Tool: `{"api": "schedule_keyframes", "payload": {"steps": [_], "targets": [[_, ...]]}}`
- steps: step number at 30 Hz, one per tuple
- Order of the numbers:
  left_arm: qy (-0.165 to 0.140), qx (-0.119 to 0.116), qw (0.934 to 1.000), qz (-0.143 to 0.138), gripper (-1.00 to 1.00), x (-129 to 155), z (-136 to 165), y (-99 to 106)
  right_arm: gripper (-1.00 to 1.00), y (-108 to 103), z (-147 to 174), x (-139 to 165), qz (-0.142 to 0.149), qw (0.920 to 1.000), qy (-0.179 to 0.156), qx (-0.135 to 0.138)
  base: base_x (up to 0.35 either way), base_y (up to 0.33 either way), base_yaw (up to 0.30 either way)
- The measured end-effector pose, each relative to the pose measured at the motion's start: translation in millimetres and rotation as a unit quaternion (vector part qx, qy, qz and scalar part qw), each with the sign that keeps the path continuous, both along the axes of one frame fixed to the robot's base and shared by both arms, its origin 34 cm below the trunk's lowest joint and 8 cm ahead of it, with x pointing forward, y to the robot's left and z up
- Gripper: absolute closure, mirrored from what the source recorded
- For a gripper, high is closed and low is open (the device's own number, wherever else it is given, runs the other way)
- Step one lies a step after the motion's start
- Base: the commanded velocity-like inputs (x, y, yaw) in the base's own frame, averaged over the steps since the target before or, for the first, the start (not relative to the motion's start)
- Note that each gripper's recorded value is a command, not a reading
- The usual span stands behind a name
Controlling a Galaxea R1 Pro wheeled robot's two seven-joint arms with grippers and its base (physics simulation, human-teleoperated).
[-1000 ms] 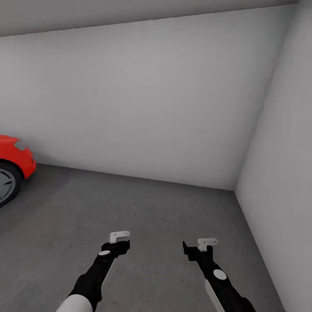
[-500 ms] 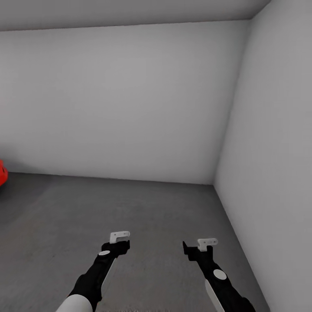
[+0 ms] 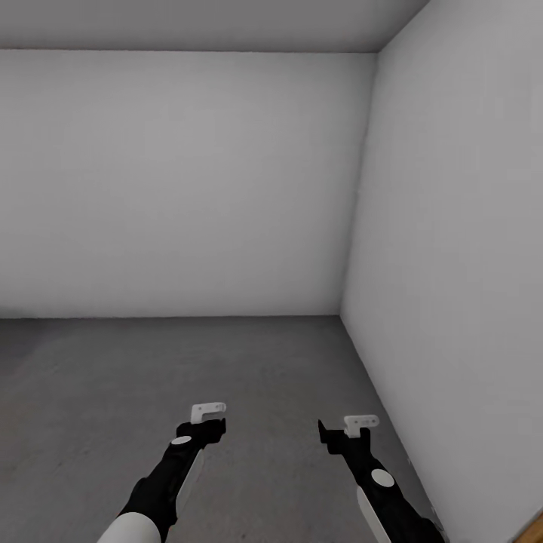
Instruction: Move the two storage containers from the living room to the garage. In the garage, place one container on the floor and stack the other container on top of it (either order is fine).
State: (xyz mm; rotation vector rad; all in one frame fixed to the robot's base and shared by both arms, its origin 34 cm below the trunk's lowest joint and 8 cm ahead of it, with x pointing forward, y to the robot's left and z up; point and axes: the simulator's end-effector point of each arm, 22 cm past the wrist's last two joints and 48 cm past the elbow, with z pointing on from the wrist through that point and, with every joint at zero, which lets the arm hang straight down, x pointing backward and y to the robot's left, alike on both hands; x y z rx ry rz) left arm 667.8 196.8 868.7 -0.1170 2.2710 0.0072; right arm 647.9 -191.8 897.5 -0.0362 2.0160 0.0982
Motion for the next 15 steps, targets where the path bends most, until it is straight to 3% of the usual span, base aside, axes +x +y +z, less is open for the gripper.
{"api": "schedule_keyframes", "payload": {"steps": [15], "targets": [[-0.007,0.0,1.0,0.0,-1.0,1.7,7.6,-0.1,-1.0,-0.2,5.4,0.5,0.0,1.0,-0.004,0.0,0.0,0.0,-0.267]]}}
